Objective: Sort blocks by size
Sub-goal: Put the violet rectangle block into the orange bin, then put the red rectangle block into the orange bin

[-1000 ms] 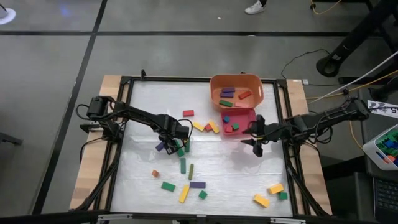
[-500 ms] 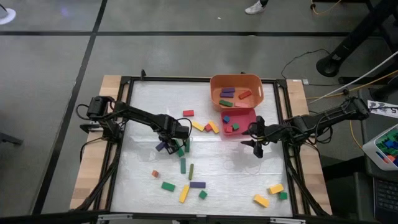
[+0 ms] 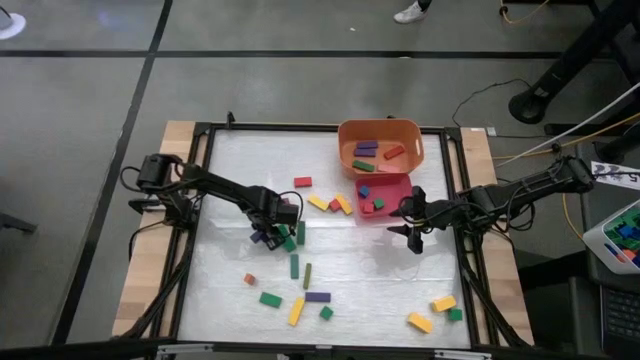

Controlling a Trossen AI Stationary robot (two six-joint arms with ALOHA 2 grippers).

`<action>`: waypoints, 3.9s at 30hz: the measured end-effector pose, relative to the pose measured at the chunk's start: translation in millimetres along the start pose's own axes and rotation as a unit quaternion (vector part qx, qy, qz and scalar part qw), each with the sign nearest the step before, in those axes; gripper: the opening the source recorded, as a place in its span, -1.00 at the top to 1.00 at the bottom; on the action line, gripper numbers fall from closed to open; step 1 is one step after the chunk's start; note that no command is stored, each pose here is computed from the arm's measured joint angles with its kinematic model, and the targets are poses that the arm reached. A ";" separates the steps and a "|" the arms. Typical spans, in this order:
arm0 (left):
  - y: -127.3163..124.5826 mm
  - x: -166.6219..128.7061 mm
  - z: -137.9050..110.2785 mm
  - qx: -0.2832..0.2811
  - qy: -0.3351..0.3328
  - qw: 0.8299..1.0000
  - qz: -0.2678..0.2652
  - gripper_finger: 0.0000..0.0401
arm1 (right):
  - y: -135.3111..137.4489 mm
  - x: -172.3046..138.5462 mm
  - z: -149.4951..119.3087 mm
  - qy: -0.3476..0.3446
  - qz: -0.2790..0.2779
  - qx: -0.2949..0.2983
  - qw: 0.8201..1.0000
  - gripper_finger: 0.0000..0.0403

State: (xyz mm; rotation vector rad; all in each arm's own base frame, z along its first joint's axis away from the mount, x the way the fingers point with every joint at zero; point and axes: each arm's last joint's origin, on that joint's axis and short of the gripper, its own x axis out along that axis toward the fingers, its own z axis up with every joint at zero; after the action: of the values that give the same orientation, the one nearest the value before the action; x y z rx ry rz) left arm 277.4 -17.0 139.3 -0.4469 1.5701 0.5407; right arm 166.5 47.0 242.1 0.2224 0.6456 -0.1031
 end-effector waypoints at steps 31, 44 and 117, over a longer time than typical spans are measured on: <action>-1.4 -100.2 75.8 0.052 -0.370 0.906 -0.200 0.56 | 0.9 0.1 2.8 -0.015 0.002 0.005 1.000 -0.04; 52.3 -101.4 171.8 0.058 -0.691 0.706 -0.146 0.52 | -0.1 0.0 3.1 -0.023 -0.015 0.004 1.000 -0.04; 75.0 -61.6 151.3 0.201 -0.292 0.921 -0.164 0.45 | 4.5 30.6 -7.2 0.044 -0.049 -0.019 0.998 -0.04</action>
State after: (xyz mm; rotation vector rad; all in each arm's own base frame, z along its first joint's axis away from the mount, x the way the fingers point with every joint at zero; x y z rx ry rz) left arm 360.5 130.0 200.9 -0.1955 0.9622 0.0638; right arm 187.3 52.3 218.8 0.1591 0.7456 -0.1764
